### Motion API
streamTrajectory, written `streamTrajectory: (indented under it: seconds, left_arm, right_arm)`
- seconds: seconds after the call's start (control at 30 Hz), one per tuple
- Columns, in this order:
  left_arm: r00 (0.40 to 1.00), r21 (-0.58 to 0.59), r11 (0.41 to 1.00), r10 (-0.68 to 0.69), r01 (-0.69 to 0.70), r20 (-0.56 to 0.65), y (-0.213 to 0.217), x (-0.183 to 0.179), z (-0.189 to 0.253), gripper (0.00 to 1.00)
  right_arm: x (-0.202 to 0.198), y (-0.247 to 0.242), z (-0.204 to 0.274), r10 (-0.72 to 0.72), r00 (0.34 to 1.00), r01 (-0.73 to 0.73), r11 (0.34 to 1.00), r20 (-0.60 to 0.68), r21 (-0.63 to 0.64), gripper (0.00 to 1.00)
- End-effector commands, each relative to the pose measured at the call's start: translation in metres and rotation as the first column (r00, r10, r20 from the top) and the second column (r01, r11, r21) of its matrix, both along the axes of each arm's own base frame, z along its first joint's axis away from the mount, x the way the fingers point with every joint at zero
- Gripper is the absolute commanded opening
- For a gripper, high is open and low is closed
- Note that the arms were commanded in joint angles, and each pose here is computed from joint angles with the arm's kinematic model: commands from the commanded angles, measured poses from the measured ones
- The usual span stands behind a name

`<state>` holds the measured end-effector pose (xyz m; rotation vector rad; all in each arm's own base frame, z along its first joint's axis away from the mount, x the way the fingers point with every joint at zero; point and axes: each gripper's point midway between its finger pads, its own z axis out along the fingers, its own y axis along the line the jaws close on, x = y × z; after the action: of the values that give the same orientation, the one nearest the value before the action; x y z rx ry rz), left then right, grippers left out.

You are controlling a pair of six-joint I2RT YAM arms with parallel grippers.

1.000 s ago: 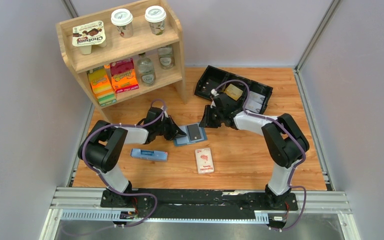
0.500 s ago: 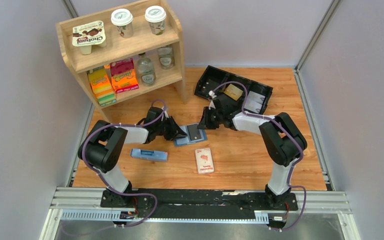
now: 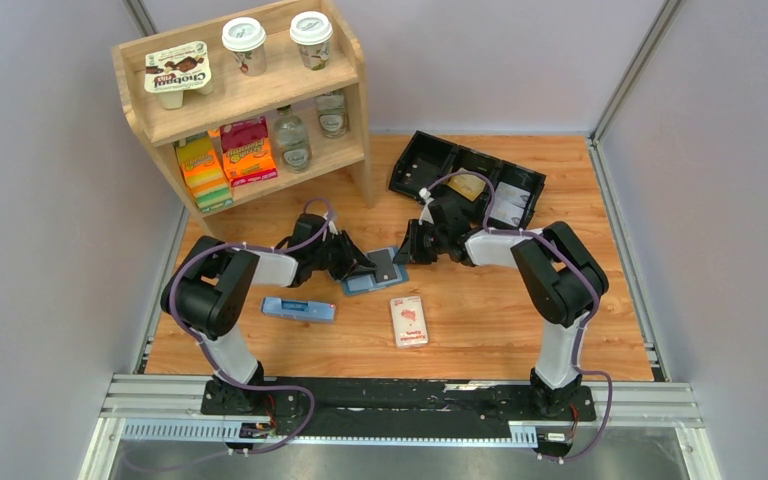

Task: Take the credit cards out of the card holder
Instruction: Remove the credit card from the card holder.

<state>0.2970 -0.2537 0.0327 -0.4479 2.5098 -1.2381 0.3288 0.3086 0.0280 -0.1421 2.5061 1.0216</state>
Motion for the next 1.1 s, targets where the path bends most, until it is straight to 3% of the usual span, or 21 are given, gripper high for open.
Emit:
streamTrajectory:
  seconds: [0.0, 0.17, 0.47, 0.77, 0.9, 1.07]
  left_arm:
    - [0.997, -0.068, 0.998, 0.014, -0.009, 0.081, -0.007, 0.013, 0.02, 0.3]
    - [0.995, -0.113, 0.994, 0.022, -0.011, 0.099, -0.011, 0.015, 0.026, 0.25]
    - [0.984, -0.153, 0.988, 0.047, -0.021, 0.172, -0.01, 0.018, 0.042, 0.0]
    - [0.994, 0.006, 0.999, 0.036, -0.037, 0.102, 0.012, 0.005, 0.019, 0.0]
    - [1.0, 0.102, 0.994, 0.031, -0.031, 0.002, 0.031, -0.007, -0.001, 0.0]
    - [0.999, 0.098, 0.995, 0.03, -0.027, -0.032, 0.037, -0.012, -0.009, 0.0]
  right_arm:
    - [-0.013, -0.005, -0.025, 0.002, 0.998, -0.005, 0.999, -0.059, -0.043, 0.17]
    - [-0.015, -0.006, -0.029, -0.002, 0.998, -0.002, 0.999, -0.069, -0.048, 0.18]
    - [-0.014, -0.008, -0.031, -0.012, 0.998, 0.008, 0.998, -0.069, -0.06, 0.17]
    - [-0.004, -0.029, -0.036, -0.106, 0.992, 0.099, 0.989, -0.061, -0.112, 0.14]
    - [0.002, -0.037, -0.037, -0.135, 0.989, 0.127, 0.984, -0.057, -0.128, 0.14]
    - [0.007, -0.038, -0.027, -0.132, 0.991, 0.127, 0.984, -0.03, -0.128, 0.14]
